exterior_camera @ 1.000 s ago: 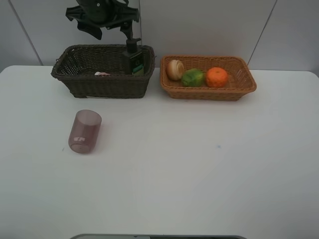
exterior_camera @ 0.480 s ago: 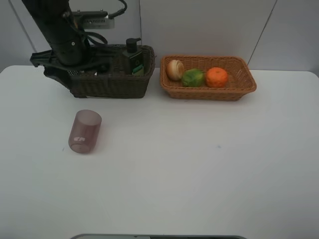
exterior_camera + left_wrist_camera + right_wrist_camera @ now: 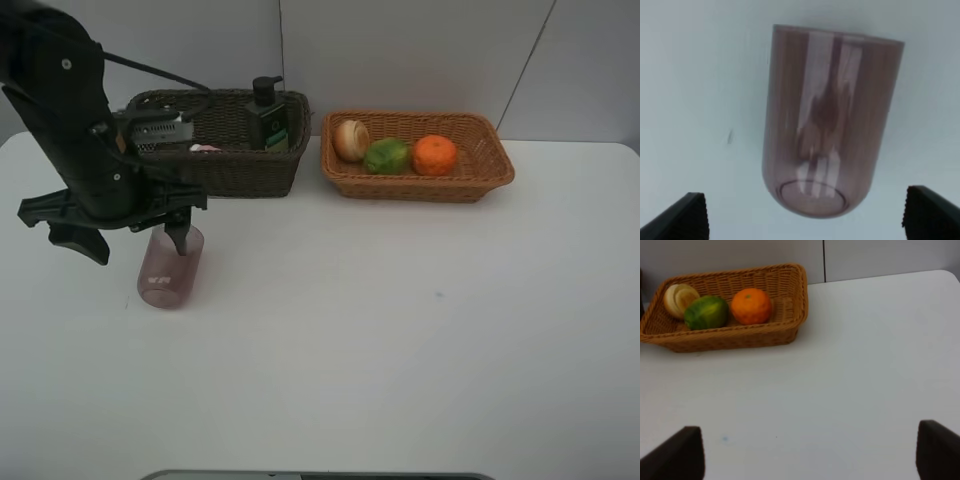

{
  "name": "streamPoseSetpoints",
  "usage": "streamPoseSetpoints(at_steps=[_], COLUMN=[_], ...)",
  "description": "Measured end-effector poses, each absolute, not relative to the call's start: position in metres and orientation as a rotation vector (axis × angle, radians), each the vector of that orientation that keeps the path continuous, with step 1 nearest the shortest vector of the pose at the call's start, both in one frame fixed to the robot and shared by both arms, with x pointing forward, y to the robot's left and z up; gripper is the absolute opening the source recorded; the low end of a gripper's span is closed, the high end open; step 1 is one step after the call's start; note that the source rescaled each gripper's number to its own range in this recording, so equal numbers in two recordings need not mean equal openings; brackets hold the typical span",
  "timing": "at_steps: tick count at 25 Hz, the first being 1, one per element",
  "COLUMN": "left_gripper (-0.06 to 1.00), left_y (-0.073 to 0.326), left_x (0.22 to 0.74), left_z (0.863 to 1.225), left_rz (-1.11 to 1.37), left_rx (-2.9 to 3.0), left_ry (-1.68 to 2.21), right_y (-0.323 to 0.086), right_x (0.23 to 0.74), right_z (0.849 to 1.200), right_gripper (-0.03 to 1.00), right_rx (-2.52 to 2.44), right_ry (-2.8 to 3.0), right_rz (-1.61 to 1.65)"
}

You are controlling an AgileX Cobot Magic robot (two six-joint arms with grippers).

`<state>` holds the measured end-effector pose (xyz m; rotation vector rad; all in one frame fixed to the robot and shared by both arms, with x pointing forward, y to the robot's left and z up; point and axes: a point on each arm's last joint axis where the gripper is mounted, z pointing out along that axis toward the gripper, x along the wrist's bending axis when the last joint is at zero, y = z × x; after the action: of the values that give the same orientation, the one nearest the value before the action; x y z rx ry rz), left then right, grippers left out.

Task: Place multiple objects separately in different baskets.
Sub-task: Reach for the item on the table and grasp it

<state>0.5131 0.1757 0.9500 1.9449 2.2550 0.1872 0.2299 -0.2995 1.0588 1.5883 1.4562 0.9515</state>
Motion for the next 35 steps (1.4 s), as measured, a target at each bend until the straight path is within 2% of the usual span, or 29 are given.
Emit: streamPoseSetpoints(at_steps=[4,11,20,35], left_gripper=[1.0,1.0,1.0,1.0], left_y=[0.176,0.173,0.187,0.181], left_x=[0.508,0.514,0.524,0.536], left_z=[0.94,0.941,0.941,0.906], left_rz=[0.175,0.184,0.225,0.214], left_rx=[1.939,1.931,1.929,1.972], left_ry=[2.223,2.125,2.083,2.039], right_y=[-0.299,-0.299,-0.299,-0.299], right_x=[0.23,0.23,0.23,0.23], right_z=[1.059,1.059,1.059,1.059], right_gripper=[0.9,0.9,0.9,0.9], right_rx=[1.588,1.588,1.588,1.588], right_ry=[1.456,1.456,1.456,1.456], right_rz=[0.952,0.952,0.952,0.952])
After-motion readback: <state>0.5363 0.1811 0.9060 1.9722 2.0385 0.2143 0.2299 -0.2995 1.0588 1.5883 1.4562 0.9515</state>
